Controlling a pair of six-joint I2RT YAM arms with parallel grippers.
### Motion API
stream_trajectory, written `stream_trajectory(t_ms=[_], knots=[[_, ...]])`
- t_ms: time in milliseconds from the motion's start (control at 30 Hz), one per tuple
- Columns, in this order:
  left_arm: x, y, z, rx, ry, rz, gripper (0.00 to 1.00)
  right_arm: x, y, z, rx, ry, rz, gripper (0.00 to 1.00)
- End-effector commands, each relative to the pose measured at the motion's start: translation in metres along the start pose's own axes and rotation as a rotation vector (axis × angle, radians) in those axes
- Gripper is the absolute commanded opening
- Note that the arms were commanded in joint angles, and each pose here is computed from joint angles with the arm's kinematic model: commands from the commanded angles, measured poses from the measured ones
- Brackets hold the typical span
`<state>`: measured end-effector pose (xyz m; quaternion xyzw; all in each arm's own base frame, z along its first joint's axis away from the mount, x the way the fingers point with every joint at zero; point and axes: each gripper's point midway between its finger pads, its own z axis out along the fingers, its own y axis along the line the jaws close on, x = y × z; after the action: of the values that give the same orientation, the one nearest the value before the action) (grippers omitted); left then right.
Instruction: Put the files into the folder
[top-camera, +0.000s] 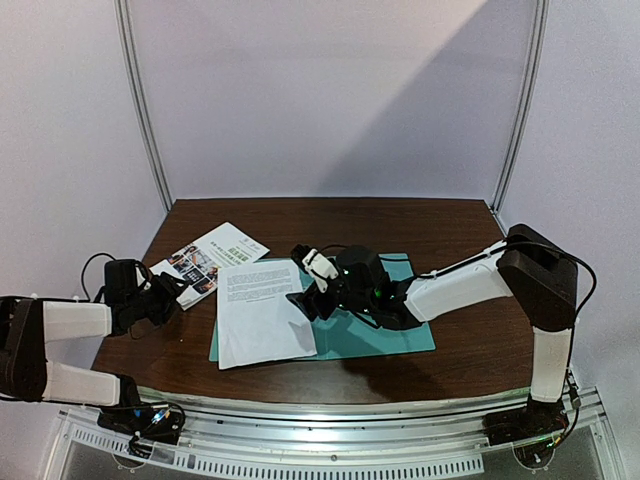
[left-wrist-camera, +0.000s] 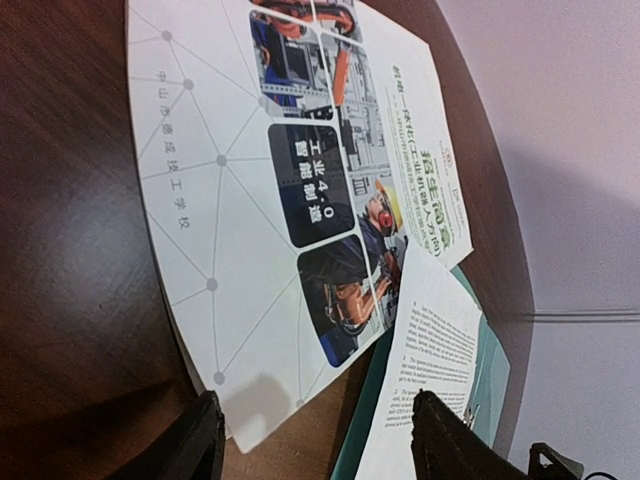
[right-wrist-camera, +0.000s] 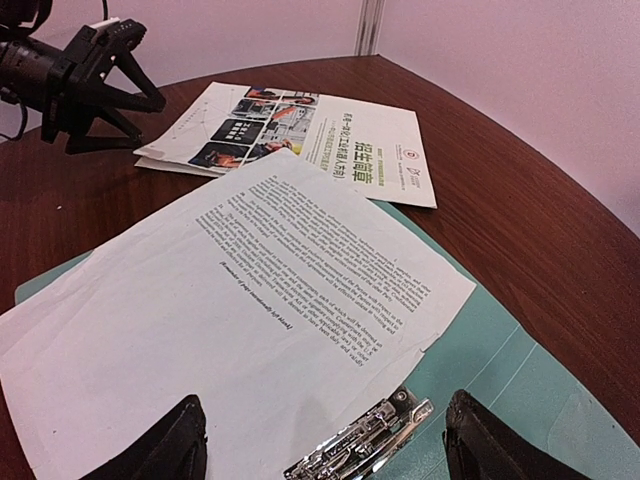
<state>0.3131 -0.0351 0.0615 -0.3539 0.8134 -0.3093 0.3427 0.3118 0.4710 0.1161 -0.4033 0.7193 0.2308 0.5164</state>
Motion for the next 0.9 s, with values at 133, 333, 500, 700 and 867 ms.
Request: stream_trajectory(t_ms=[133, 333, 500, 700, 867], knots=[[0.003, 0.013, -0.003, -0.037, -0.006, -0.001, 0.64, -0.008, 0.003, 0.003, -0.017, -0.005, 0.018, 0.81], [0.009, 0.018, -0.004, -0.044, 0.011, -0.027, 0.64, -0.007, 0.005, 0.004, -0.027, 0.001, 0.026, 0.81], [0.013, 0.014, -0.009, 0.013, -0.006, -0.069, 0.64, -0.008, 0.006, 0.004, -0.03, 0.001, 0.03, 0.81], [0.016, 0.008, -0.008, 0.074, 0.003, -0.113, 0.64, -0.007, 0.008, 0.005, -0.038, 0.004, 0.033, 0.81], [0.015, 0.004, -0.008, 0.106, -0.005, -0.13, 0.63, -0.007, 0.008, 0.005, -0.04, 0.006, 0.032, 0.81]])
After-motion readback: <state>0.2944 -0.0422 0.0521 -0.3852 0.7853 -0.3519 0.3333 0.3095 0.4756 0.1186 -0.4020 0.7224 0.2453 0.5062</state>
